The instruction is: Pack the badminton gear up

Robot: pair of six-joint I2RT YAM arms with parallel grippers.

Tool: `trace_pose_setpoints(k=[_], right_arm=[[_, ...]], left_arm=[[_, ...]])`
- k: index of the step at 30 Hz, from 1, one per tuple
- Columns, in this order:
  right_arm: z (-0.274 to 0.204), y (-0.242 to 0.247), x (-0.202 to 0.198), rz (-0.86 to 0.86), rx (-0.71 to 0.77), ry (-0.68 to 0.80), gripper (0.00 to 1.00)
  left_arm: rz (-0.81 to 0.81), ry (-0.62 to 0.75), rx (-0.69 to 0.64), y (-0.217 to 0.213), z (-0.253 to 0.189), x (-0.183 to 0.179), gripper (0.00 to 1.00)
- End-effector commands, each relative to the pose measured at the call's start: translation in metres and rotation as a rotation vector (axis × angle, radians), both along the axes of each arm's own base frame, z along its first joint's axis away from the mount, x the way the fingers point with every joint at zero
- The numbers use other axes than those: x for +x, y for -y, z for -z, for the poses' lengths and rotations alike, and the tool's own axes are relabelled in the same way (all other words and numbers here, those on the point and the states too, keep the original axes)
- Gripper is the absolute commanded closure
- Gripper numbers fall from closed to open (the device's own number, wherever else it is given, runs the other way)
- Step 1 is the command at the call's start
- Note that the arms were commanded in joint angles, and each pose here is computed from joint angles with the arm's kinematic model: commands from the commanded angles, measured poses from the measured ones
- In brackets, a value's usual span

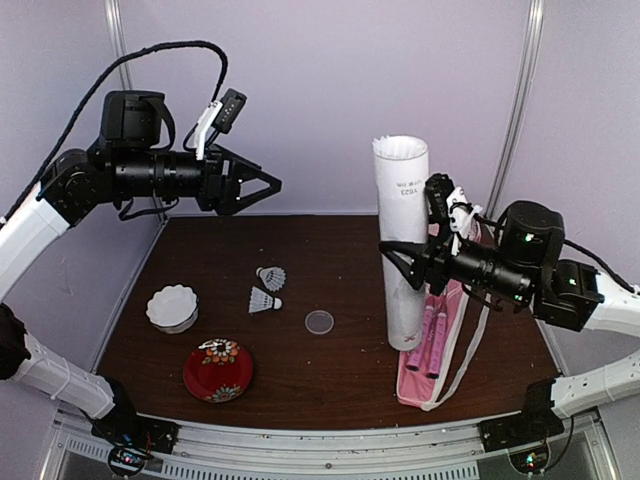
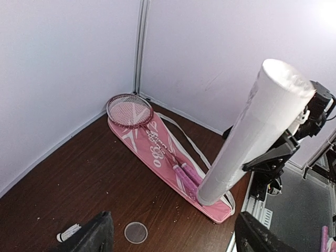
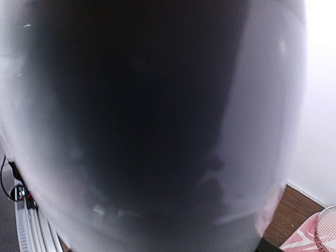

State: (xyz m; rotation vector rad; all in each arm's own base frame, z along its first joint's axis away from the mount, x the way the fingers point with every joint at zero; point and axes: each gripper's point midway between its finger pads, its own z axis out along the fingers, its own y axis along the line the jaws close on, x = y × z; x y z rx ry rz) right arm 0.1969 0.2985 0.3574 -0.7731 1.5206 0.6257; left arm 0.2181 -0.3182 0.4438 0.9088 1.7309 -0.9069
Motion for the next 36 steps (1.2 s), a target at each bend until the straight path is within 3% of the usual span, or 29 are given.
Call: trace_pose_setpoints(k=[1, 12, 19, 31, 36], right_arm=[[-0.041, -0.018, -0.003, -0.094, 0.28, 0.038, 0.45], [0.02, -0.065, 0.017, -0.128, 0.263, 0.037, 0.42], [0.064, -0.063, 0.021, -0.105, 0.214, 0.04, 0.42], [0.088, -0.03, 0.038, -0.032, 0.129, -0.035, 0.44], [0.1, -0.011, 0.037, 0.008, 0.002, -0.08, 0.45]], left_arm=[[-0.044, -0.026, -0.071, 0.001, 0.002, 0.019, 0.17], [-0.113, -0.047, -0.003, -0.008, 0.031, 0.031, 0.17], [-0.186, -0.111, 0.028, -0.021, 0.059, 0.058, 0.17], [-0.325, -0.214, 0.138, -0.046, 0.114, 0.116, 0.17], [-0.375, -0.248, 0.23, -0.055, 0.145, 0.135, 0.17]])
